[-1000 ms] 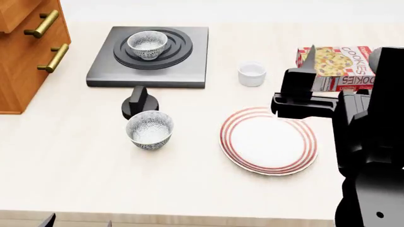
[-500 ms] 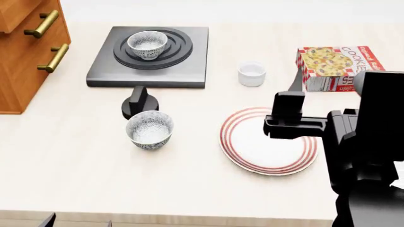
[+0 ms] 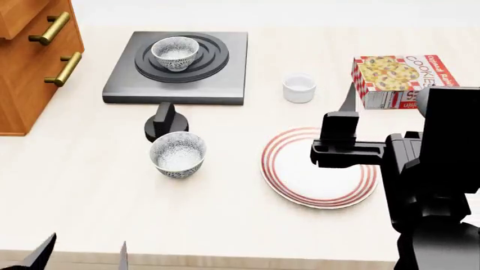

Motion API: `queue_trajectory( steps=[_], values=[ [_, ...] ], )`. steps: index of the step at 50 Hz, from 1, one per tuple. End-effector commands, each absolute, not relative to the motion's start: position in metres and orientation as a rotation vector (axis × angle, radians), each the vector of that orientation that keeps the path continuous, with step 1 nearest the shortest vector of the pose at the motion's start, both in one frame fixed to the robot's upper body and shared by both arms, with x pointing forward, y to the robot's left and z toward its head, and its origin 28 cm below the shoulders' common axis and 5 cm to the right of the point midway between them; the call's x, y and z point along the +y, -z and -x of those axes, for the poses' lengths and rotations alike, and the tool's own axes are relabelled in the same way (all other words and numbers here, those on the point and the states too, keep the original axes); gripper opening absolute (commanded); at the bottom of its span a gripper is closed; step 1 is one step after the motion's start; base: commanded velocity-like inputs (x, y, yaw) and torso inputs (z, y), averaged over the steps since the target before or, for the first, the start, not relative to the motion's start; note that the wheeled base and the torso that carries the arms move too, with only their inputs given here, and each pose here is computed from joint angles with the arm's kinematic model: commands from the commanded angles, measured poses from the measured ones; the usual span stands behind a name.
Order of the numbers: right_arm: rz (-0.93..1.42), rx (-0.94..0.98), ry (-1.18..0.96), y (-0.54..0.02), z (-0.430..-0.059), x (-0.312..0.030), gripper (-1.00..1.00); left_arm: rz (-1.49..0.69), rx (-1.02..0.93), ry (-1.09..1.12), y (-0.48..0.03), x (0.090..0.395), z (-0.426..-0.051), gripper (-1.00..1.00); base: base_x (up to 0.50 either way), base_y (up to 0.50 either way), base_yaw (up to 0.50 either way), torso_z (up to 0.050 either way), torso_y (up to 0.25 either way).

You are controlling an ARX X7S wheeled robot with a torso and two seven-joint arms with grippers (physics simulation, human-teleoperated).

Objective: Pick the akita bowl on the stove and place it on the plate.

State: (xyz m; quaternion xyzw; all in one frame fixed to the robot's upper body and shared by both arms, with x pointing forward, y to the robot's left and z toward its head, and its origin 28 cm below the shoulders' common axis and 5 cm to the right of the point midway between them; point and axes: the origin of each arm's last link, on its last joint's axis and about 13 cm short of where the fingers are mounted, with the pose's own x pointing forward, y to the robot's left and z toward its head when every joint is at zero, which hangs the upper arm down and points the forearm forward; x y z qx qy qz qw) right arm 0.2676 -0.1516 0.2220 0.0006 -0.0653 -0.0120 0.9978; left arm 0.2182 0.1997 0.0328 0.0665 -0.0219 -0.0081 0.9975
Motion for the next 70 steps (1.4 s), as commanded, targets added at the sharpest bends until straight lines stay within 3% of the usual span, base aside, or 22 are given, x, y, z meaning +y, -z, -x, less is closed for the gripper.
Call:
queue_trajectory(
  steps=[1, 27, 49, 70],
  values=[
    [0.002, -0.129, 0.021, -0.222, -0.268, -0.151, 1.0, -0.1, -0.081, 0.003, -0.07, 0.196, -0.23, 1.0, 0.0, 0.0, 0.0, 0.0, 0.0],
    [0.004, -0.124, 0.025, -0.222, -0.267, -0.151, 1.0, -0.079, 0.015, -0.041, -0.144, 0.2, -0.301, 1.0, 0.0, 0.0, 0.0, 0.0, 0.0],
    [0.002, -0.124, 0.025, -0.222, -0.268, -0.151, 1.0, -0.094, -0.001, -0.029, -0.148, 0.202, -0.305, 1.0, 0.0, -0.01, 0.0, 0.0, 0.0],
    [0.002, -0.118, 0.02, -0.222, -0.266, -0.151, 1.0, -0.103, -0.012, -0.021, -0.148, 0.201, -0.302, 1.0, 0.0, -0.27, 0.0, 0.0, 0.0]
  ],
)
